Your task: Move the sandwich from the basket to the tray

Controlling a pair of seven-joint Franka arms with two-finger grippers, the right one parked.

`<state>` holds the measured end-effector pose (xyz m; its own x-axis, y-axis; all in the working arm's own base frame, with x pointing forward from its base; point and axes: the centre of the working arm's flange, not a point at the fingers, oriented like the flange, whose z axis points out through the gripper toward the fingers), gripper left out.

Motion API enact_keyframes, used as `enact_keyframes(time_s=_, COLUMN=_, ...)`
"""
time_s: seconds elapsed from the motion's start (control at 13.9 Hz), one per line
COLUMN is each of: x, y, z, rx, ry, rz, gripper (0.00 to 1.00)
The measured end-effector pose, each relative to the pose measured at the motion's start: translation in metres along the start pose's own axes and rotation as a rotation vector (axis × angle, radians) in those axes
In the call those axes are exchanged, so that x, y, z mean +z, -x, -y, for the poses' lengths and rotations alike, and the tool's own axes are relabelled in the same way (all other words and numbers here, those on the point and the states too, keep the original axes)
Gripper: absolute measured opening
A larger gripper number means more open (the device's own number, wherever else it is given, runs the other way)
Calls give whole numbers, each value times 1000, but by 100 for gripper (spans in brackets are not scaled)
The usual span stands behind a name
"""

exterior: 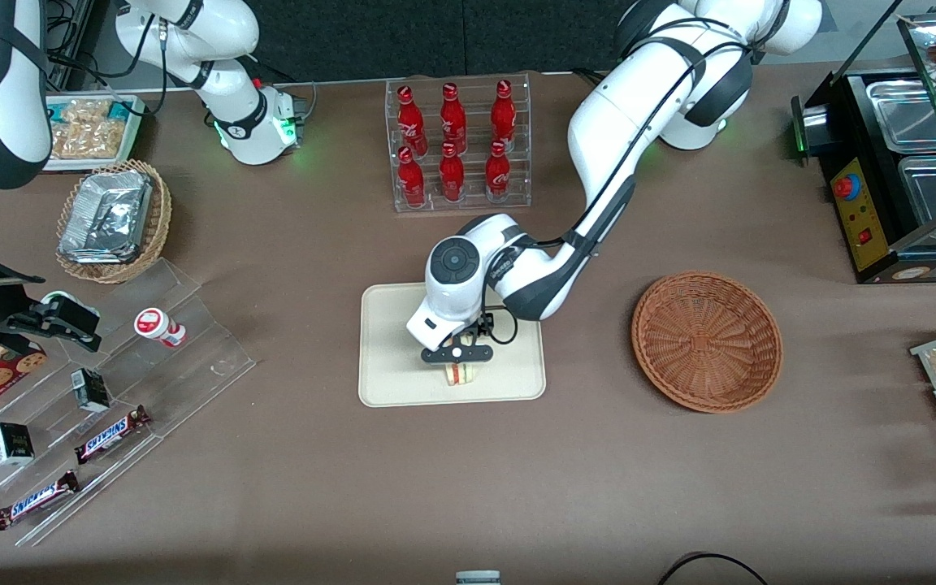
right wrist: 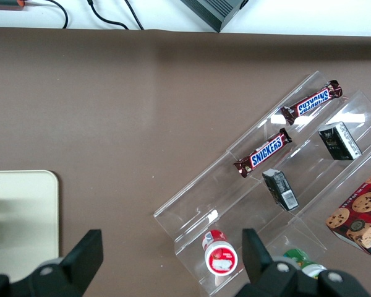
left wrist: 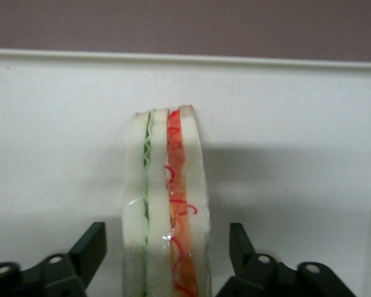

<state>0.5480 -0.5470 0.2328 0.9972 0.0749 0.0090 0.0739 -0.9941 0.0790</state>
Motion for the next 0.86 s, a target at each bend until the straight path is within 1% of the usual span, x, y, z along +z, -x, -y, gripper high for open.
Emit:
enact_keyframes(time_s=0.07, x=-17, y=-10, z=5, rx=-26, ry=11, rz=6, gripper=100)
enact_keyframes(time_s=0.14, x=-39, y=-22, z=12, rx=-57, ry=26, rz=10, gripper=100)
enact_keyframes(time_s=0.29, x=-103, y=-52, z=39, rx=-104, ry=52, rz=16, gripper=100)
enact_keyframes(time_s=0.36, x=-140, y=-64, z=59, rx=-103, ry=56, rz=27, gripper=100)
enact_keyframes(time_s=0.5, x=-199, y=-80, z=107, rx=-73, ry=36, rz=59, gripper=100)
enact_keyframes(time_s=0.58, x=-214, y=-86, z=133, rx=-63, ry=26, rz=69, gripper=100)
enact_keyframes(time_s=0.65, x=-222, y=-92, z=164, rx=-59, ry=15, rz=78, gripper=100)
enact_keyframes(time_s=0.72, x=-221, y=-97, z=194, rx=-51, ry=8, rz=96, gripper=100)
enact_keyframes(time_s=0.79, x=-216, y=-102, z=226, rx=-33, ry=12, rz=112, gripper=100)
enact_keyframes(time_s=0.86, x=-211, y=-106, z=261, rx=-13, ry=17, rz=119, gripper=100)
